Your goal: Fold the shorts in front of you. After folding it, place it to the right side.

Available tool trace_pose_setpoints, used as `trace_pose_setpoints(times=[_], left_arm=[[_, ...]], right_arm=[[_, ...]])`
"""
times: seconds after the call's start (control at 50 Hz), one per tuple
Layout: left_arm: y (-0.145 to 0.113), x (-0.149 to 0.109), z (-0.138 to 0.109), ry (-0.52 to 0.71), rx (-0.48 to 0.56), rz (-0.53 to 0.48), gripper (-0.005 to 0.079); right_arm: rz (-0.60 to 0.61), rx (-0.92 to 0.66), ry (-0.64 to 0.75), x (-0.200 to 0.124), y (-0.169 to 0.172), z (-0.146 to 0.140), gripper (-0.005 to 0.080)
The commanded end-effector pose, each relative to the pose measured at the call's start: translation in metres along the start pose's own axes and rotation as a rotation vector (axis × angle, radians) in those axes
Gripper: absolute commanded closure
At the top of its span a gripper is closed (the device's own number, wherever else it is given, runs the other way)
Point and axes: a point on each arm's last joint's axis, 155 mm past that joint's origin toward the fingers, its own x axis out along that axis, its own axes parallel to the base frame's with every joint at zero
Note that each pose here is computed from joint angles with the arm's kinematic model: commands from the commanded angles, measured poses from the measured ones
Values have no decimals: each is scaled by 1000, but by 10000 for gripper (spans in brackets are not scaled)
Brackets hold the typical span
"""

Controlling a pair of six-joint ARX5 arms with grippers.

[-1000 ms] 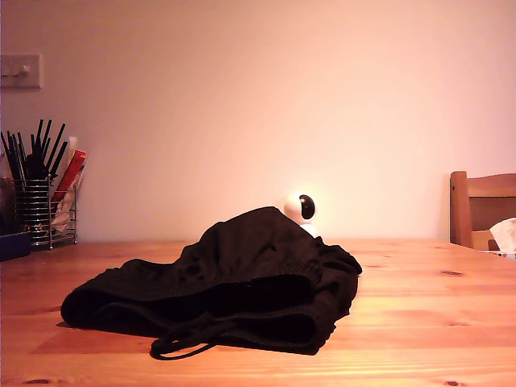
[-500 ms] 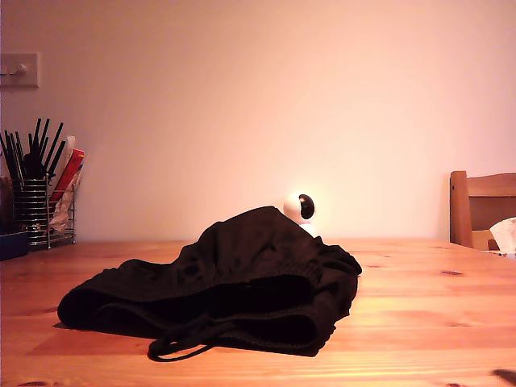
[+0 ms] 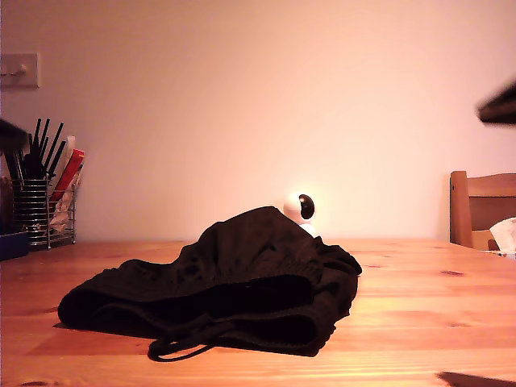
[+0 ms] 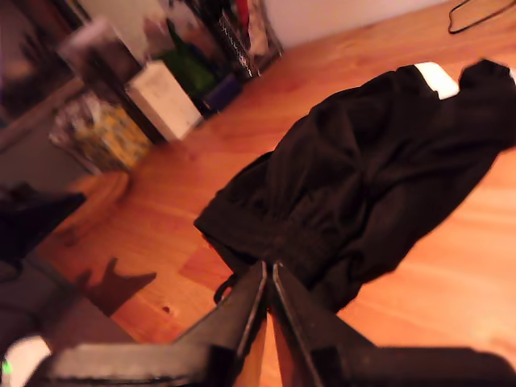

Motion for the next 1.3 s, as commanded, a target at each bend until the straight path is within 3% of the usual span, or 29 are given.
trace_pose_setpoints(times=[0.0,0.04,0.14,0.34,0.4,0.52,0.62,0.84,0.98,1.28], left_arm=[[-3,5,11,0,83,-13,755],[-5,10,10,19,85,-22,753],[-11,20,9,62,245,-56,753],[-27,45,-14,182,434,-169,744],[-32,53,-22,214,490,-208,692],[-41,69,-37,275,557,-272,499],[-38,83,-45,318,626,-281,419],[-42,113,-68,400,725,-349,412],[-38,124,-86,457,768,-374,361],[-9,142,-102,538,891,-297,368]], right_arm=[[-8,-33,31,7,0,0,762],[-13,-47,54,11,0,0,755],[1,-112,111,23,5,-1,747],[38,-251,197,48,13,-2,716],[50,-281,230,55,15,-6,686],[52,-298,289,68,13,-16,615],[49,-293,322,76,11,-22,604],[58,-303,303,83,12,-19,604],[59,-306,295,84,13,-15,604],[60,-307,292,84,13,-14,604]])
